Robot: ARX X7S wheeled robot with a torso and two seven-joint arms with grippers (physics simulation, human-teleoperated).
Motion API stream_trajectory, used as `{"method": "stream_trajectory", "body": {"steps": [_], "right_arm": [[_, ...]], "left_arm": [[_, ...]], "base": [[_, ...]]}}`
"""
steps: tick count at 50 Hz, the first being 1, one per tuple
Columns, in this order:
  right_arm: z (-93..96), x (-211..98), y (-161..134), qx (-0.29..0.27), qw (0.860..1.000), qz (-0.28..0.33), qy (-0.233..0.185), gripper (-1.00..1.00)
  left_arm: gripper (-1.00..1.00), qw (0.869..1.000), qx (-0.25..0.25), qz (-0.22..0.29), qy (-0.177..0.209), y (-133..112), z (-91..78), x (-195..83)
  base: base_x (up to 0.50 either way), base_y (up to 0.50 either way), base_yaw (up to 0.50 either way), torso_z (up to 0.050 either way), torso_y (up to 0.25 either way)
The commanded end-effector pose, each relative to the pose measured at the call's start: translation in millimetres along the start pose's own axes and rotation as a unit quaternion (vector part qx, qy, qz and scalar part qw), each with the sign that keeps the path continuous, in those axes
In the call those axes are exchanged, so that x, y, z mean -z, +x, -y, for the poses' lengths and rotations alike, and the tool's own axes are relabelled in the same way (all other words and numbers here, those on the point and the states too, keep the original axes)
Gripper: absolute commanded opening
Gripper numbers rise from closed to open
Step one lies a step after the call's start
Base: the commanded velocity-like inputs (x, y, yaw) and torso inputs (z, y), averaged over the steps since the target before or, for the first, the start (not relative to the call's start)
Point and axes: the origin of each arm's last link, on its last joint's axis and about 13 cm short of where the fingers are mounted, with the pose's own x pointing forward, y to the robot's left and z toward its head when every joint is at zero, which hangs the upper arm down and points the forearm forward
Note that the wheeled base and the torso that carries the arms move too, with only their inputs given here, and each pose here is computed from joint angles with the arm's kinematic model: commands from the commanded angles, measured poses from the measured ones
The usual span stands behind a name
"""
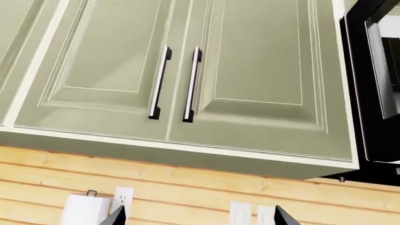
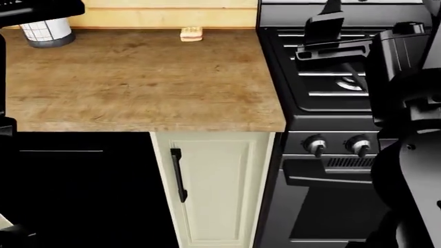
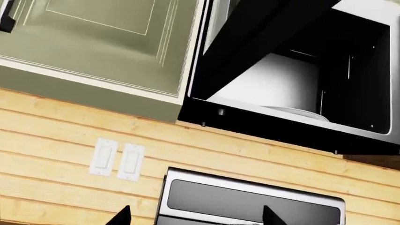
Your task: Close the microwave door
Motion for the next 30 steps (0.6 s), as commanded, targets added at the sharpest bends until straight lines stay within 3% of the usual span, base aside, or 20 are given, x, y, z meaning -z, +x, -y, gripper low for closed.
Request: {"method": "stream_trajectory", "body": {"steps": [1,30], "right_arm": [[1.2,-7.8,3.9,-0.001,1.000,0.010,0.003,1.00],[4.8,-10.4,2.5,0.001,1.000,0.015,0.001,1.00]], "left_arm": [[1.00,1.000,0.000,0.000,0.000,3.9,1.4,-9.0],[1.00,1.000,-0.010,0.001,0.002,0.3,5.1,-6.1]], "base": [[0.38,0.00,0.00,0.000,0.000],[0.43,0.00,0.00,0.000,0.000]]}}
